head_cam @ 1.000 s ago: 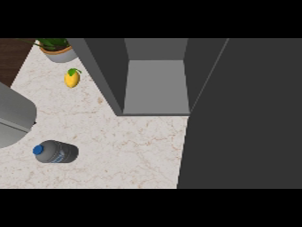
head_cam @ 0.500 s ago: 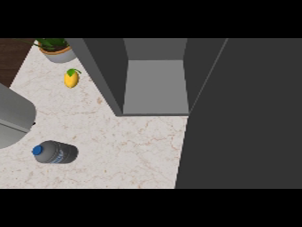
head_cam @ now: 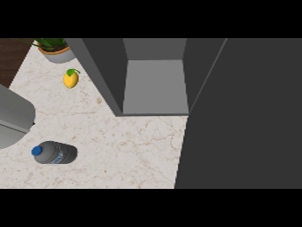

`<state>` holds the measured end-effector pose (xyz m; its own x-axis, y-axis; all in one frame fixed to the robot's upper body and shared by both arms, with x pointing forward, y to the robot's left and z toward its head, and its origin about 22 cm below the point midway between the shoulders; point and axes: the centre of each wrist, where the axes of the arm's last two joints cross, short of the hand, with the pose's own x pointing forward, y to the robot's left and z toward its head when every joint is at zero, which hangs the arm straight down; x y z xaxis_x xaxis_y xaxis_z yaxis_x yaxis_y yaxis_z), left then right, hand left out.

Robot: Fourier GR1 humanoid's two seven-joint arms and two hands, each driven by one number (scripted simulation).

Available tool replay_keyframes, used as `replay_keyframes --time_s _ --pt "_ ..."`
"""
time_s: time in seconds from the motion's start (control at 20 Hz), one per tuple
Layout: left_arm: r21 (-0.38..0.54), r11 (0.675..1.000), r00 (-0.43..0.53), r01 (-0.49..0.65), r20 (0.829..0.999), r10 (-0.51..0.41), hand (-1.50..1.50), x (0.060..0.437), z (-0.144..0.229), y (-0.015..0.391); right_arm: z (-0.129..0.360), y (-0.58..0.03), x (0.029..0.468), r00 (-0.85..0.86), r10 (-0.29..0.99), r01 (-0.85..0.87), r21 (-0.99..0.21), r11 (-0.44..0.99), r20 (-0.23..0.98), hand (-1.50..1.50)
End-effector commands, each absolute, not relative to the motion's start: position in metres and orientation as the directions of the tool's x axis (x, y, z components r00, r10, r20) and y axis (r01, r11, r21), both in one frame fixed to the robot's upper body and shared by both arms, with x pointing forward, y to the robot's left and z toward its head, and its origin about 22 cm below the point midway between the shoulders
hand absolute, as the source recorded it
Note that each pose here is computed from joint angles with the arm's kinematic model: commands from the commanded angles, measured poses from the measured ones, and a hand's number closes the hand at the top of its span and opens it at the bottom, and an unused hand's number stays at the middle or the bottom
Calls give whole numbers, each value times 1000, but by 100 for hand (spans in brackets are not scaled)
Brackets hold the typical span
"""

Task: Pick up the bottled water, place it into the cabinet and close the cabinet

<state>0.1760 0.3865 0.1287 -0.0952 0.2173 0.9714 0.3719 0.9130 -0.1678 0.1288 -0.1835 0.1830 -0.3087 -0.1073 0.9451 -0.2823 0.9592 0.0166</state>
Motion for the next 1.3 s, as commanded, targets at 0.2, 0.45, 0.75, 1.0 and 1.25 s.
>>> replay_keyframes --time_s 0.2,0.45,0.75,1.0,1.25 --pt "-124 929 -51 348 987 150 -150 206 74 384 207 -194 98 -382 -101 -273 -8 962 919 -150" --pt "-109 936 -32 334 991 127 -150 223 48 392 206 -193 87 -372 -103 -294 -12 956 923 -150" --pt "-125 929 -12 349 990 138 -150 226 7 403 213 -192 96 -371 -109 -290 -4 957 922 -150" --pt "-136 940 20 314 990 137 -150 212 -35 395 208 -185 87 -374 -115 -295 -1 956 920 -150" --pt "-77 949 21 307 997 75 -150 242 -47 389 212 -189 107 -390 -90 -286 -28 958 917 -150"
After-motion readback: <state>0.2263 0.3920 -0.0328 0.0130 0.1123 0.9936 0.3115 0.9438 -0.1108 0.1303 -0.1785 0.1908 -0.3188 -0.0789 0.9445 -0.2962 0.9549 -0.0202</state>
